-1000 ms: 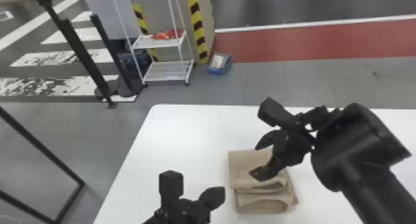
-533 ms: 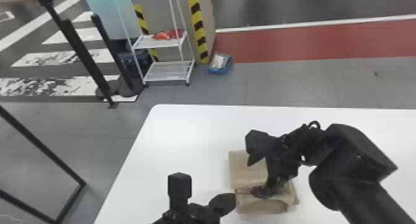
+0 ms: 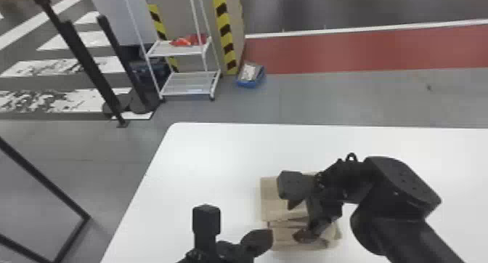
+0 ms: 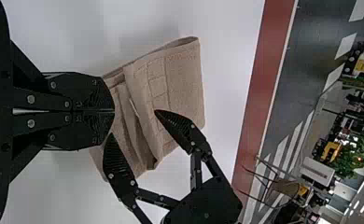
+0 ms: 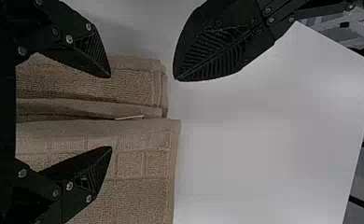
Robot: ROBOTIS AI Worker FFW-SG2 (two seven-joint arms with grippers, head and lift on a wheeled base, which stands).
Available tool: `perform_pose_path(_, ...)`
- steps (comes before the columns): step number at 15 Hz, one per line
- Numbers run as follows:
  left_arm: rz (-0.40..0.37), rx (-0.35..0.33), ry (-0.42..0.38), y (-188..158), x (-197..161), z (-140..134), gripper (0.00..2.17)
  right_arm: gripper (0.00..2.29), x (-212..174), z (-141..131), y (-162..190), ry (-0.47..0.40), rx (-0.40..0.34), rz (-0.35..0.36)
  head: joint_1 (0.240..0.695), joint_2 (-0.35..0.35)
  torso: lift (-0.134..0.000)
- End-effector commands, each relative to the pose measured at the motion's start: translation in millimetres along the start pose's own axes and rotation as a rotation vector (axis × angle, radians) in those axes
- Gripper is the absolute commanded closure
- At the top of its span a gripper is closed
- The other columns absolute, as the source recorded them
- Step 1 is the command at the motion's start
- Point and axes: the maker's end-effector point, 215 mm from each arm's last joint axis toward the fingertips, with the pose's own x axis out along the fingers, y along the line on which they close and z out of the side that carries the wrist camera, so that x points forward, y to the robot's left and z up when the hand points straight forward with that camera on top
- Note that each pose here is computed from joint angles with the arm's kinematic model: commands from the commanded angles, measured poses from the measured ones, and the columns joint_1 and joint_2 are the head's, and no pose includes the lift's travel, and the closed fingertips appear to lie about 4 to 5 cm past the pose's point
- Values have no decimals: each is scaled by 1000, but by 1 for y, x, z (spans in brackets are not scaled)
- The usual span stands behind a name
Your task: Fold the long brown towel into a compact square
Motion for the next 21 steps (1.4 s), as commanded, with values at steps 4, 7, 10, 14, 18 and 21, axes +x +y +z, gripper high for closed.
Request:
perform_pose_path(4, -1, 3, -1, 0, -1, -1, 1652, 407, 8, -15, -2, 38, 3, -20, 695, 191, 0)
perform_pose_path(7, -4, 4, -5, -1, -2, 0, 1656, 475, 5, -21, -12, 45, 15, -51, 695, 183, 0)
perform_pose_path(10, -3, 6, -4, -1, -3, -1, 1656, 478, 2, -24, -16, 37, 31, -60, 695, 177, 0)
perform_pose_path(14, -1, 11, -7, -1, -2, 1, 1652, 502, -1, -25, -19, 33, 42, -66, 695, 170, 0)
perform_pose_path(18, -2, 11, -7, -2, -1, 2, 1656, 653, -5, -27, -23, 35, 59, -72, 695, 166, 0)
perform_pose_path(21, -1, 10, -4, -1, -1, 1, 1656, 1004, -6, -31, -22, 37, 88, -66, 695, 162, 0)
